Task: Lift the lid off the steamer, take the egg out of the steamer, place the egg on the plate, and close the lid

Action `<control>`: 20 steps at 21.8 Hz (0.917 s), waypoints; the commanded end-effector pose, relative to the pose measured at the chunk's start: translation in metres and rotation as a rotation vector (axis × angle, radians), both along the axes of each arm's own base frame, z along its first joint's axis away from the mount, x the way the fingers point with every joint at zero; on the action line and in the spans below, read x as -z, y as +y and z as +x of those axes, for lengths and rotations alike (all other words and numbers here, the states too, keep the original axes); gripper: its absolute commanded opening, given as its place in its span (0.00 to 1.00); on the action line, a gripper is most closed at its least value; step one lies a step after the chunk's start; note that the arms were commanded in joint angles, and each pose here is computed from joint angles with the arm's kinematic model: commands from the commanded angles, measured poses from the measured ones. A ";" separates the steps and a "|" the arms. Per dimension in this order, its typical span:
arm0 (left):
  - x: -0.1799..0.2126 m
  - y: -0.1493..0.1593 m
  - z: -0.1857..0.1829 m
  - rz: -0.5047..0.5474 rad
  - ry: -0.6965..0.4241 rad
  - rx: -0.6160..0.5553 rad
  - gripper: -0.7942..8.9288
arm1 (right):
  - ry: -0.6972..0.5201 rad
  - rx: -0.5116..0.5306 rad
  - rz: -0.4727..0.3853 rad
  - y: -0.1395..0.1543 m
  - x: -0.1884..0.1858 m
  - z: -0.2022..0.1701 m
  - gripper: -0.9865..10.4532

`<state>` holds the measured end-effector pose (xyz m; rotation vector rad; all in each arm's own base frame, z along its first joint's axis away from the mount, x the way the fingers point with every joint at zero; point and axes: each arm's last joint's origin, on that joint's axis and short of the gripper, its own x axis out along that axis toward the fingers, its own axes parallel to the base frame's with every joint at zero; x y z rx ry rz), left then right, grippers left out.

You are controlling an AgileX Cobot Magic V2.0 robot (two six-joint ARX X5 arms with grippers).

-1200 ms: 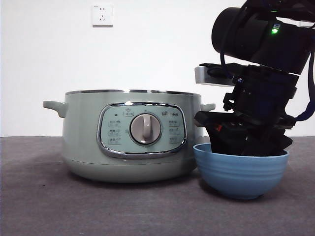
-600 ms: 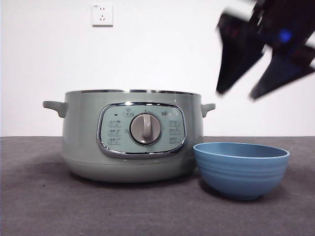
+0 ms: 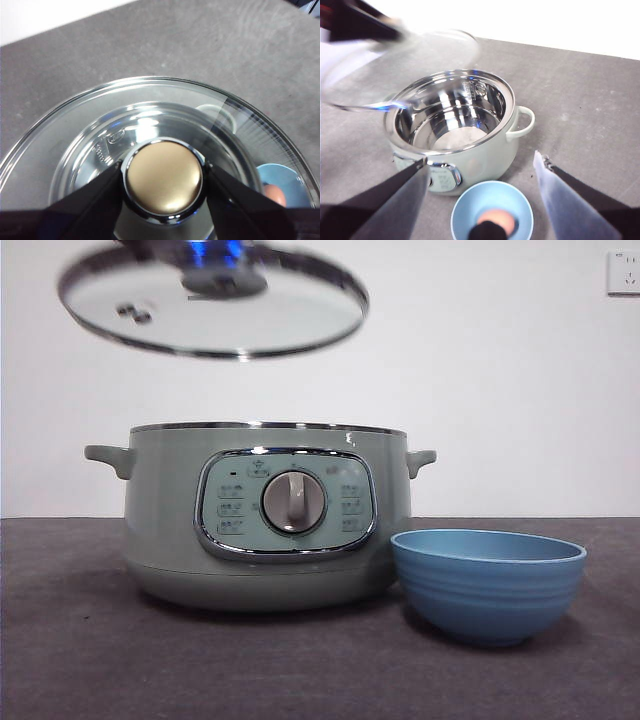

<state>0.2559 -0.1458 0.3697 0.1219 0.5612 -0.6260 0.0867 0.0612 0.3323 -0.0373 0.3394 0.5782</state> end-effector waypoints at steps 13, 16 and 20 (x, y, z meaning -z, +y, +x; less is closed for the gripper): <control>0.038 -0.035 0.046 0.002 -0.015 0.029 0.07 | 0.046 0.002 -0.020 -0.002 0.006 -0.003 0.40; 0.043 -0.036 0.048 0.012 -0.003 0.031 0.07 | 0.046 0.002 -0.020 -0.002 0.006 -0.003 0.40; 0.044 -0.037 0.048 0.017 0.004 0.030 0.07 | 0.045 0.002 -0.020 -0.002 0.006 -0.003 0.40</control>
